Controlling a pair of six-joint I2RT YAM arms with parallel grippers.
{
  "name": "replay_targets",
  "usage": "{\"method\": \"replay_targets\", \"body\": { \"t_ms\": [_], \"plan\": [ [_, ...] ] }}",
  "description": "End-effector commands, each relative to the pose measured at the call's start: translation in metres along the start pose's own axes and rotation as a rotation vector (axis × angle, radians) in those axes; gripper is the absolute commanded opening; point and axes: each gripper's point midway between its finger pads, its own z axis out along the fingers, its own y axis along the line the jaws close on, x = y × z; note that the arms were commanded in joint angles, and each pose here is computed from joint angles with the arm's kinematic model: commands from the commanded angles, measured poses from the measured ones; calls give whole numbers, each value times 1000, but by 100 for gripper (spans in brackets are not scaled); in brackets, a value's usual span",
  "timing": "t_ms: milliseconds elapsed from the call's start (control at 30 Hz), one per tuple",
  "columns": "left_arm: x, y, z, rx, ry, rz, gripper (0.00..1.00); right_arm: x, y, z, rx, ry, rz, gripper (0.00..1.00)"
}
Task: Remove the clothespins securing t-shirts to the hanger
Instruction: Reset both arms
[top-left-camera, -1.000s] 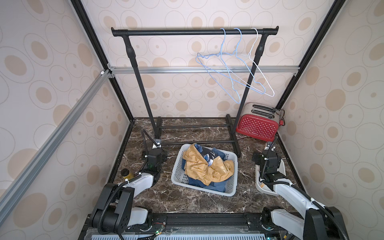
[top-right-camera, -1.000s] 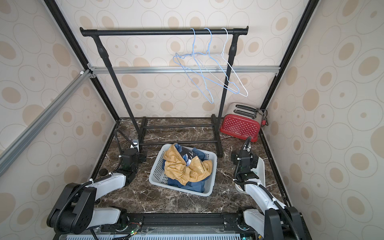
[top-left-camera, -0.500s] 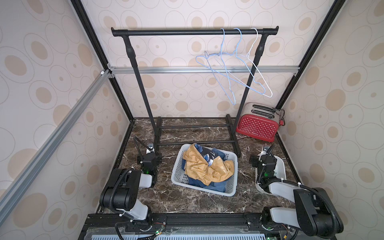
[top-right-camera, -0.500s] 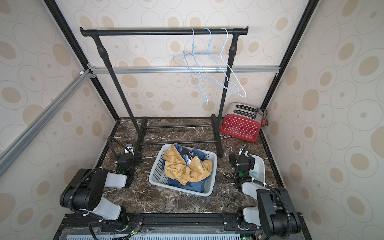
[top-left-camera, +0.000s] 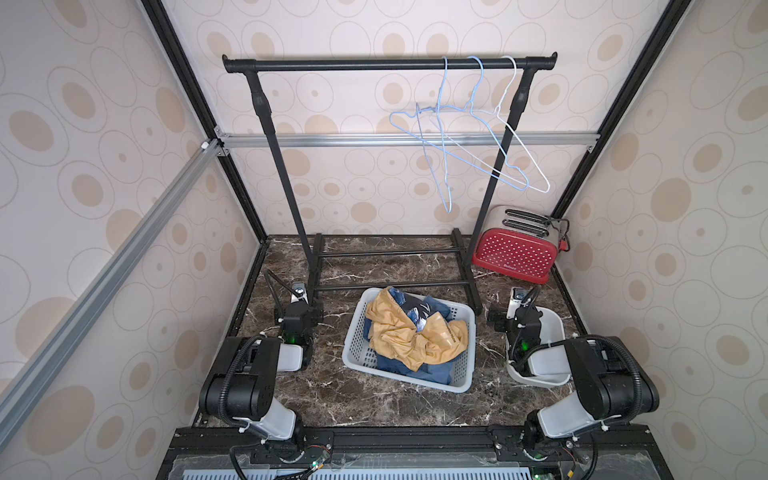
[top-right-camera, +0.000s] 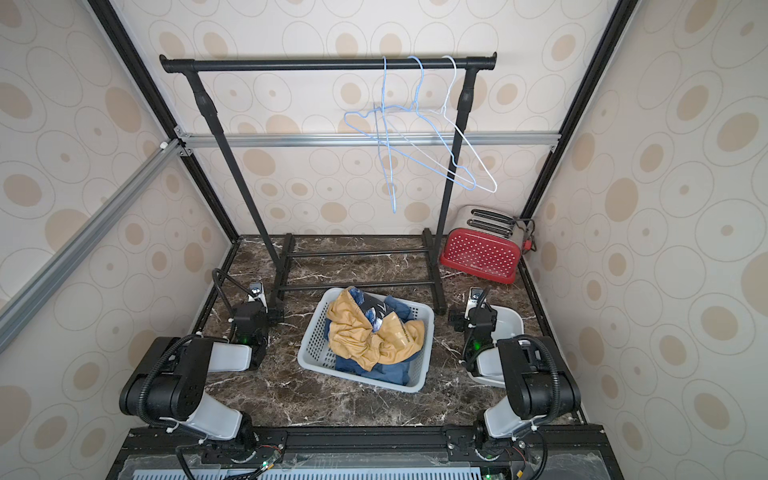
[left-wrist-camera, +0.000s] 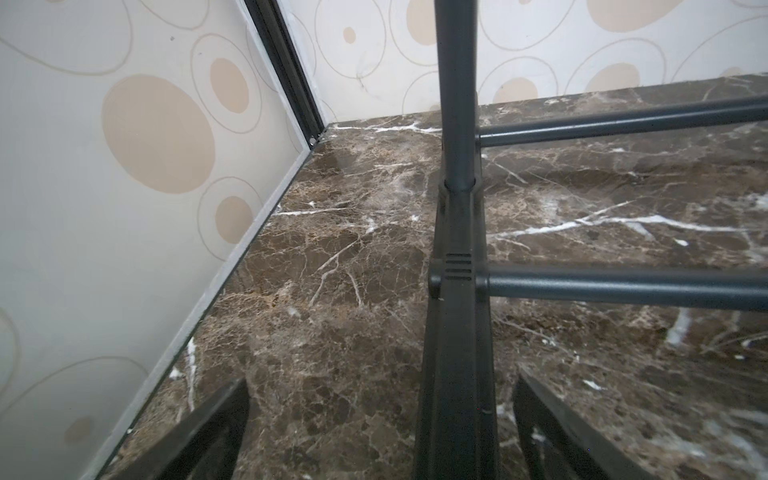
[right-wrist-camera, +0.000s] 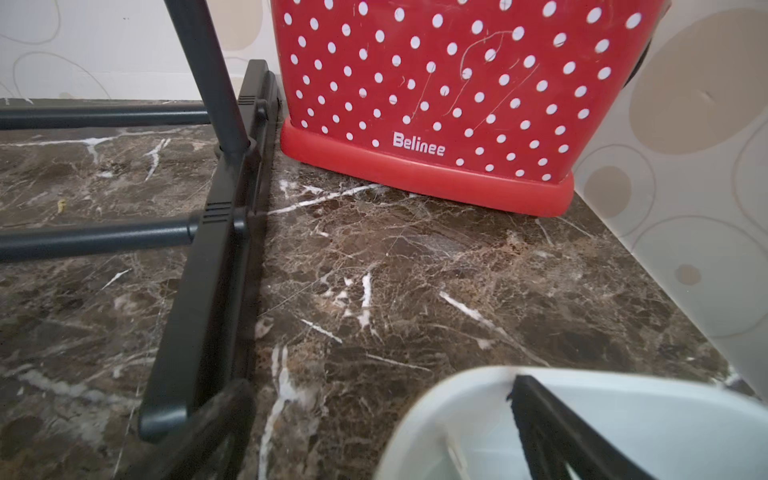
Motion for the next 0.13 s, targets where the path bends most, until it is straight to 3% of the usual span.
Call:
{"method": "replay_targets", "body": {
  "t_ms": [0, 100],
  "plan": [
    [-8, -3, 5, 51, -1, -41, 99, -11, 1, 3, -4, -7, 1, 100],
    [-8, -3, 4, 52, -4, -40, 99, -15, 0, 4, 6, -33, 7, 100]
  ]
}}
